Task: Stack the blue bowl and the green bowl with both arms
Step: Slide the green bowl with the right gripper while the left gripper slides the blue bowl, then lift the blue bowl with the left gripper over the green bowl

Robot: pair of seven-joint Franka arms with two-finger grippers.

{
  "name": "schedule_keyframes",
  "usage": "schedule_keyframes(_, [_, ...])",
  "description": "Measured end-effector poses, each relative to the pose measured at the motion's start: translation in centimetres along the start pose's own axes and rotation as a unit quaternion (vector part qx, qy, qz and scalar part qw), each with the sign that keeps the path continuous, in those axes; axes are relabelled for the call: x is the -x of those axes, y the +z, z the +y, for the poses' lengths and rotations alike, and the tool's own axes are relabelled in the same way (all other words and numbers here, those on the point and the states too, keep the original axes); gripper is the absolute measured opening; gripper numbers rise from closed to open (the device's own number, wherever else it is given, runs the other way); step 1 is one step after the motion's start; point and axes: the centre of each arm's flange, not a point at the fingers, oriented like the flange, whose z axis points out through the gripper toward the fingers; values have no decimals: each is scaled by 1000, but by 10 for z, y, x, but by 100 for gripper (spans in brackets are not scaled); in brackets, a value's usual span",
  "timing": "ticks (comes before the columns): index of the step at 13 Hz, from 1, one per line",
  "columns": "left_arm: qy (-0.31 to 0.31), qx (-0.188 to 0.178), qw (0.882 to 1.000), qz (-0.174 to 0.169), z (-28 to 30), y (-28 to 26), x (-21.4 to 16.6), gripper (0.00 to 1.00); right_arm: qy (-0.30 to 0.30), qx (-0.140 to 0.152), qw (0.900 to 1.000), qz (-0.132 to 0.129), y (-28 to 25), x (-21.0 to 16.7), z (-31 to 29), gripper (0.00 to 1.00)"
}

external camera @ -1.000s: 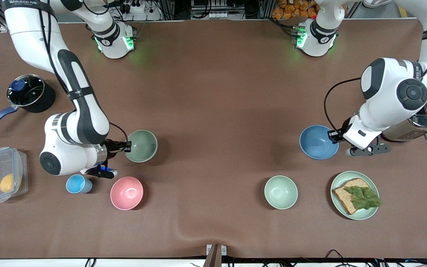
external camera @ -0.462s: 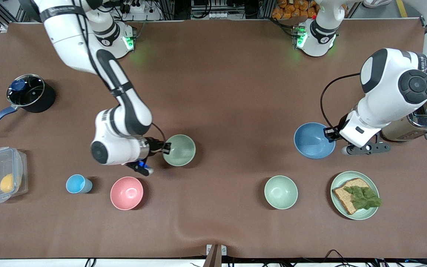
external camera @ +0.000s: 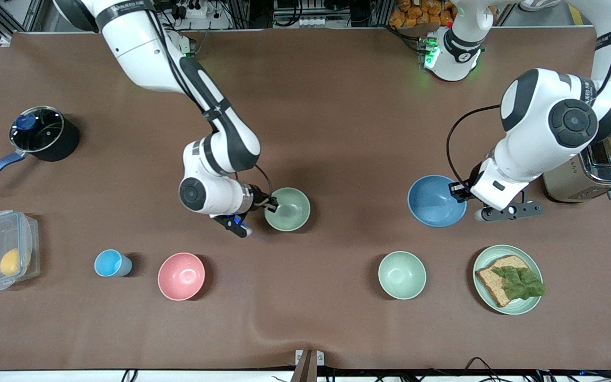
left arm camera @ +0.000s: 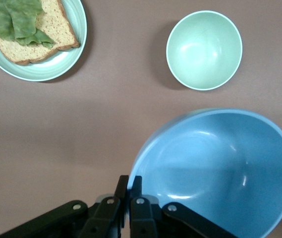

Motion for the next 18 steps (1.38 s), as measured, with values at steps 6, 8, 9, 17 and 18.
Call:
schedule_keyframes(6, [-24, -2, 1000, -13, 25, 15, 9, 5, 14, 0, 1000, 5, 8, 2, 2, 19])
schedule_keyframes(8, [-24, -2, 1000, -18, 33, 21, 12, 5, 54, -2, 999, 7, 7, 1, 1, 40])
schedule_keyframes(9, [-25, -2, 1000, -19, 34, 22, 12, 5, 79, -5, 997, 8, 5, 1, 0, 49])
schedule_keyframes(17, [-56, -1, 998, -19, 60, 22, 21, 5, 247, -38, 968, 19, -36, -46, 14, 100])
schedule_keyframes(18, [-69, 2, 997, -18, 78, 22, 25, 5, 255, -42, 966, 20, -42, -56, 20, 100])
